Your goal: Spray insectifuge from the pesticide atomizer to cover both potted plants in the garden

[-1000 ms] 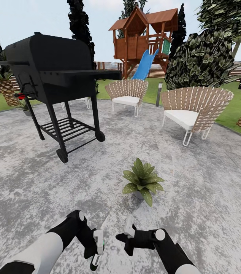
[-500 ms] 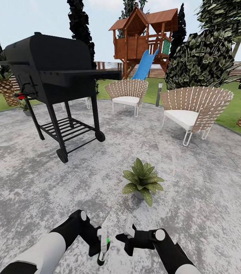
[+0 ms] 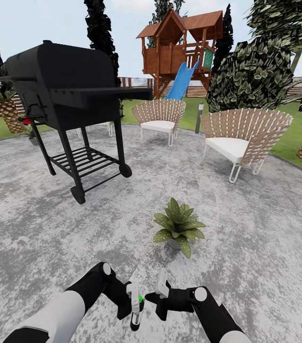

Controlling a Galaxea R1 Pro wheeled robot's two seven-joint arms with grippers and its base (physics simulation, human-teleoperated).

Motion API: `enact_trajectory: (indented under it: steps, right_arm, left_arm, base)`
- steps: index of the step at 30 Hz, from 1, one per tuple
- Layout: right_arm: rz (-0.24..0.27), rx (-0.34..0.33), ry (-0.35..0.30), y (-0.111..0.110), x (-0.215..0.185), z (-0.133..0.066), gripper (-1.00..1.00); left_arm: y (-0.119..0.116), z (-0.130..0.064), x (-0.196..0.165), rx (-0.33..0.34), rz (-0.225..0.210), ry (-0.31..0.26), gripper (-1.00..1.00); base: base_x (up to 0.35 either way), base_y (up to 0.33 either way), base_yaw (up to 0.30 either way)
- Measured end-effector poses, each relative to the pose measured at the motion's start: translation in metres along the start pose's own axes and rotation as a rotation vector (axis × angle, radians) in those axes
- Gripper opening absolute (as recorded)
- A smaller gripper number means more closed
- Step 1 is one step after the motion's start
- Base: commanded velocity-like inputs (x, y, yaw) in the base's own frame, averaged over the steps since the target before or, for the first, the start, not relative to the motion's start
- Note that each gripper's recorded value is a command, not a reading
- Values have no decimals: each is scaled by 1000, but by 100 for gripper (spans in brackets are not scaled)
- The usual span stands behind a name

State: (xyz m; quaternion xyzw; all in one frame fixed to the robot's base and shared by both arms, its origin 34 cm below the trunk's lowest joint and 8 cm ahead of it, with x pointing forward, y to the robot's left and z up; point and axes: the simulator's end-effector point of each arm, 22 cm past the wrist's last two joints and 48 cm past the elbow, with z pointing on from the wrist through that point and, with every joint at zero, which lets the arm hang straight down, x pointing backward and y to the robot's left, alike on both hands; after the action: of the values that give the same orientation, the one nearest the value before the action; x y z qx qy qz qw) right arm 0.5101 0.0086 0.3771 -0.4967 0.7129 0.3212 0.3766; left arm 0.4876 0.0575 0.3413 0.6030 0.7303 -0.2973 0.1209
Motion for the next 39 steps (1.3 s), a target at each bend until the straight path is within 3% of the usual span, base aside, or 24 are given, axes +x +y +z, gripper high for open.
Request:
enact_trajectory:
  steps: [34,39]
  right_arm:
    - [2,1,1,0,1,0,-100]
    - [1,0,1,0,1,0,-100]
  left_arm:
    - [-2,2,-10,5,28,-25,-100]
    - [0,-3,13,3,17,14,-100]
  base:
    - [0,0,0]
    - [0,0,0]
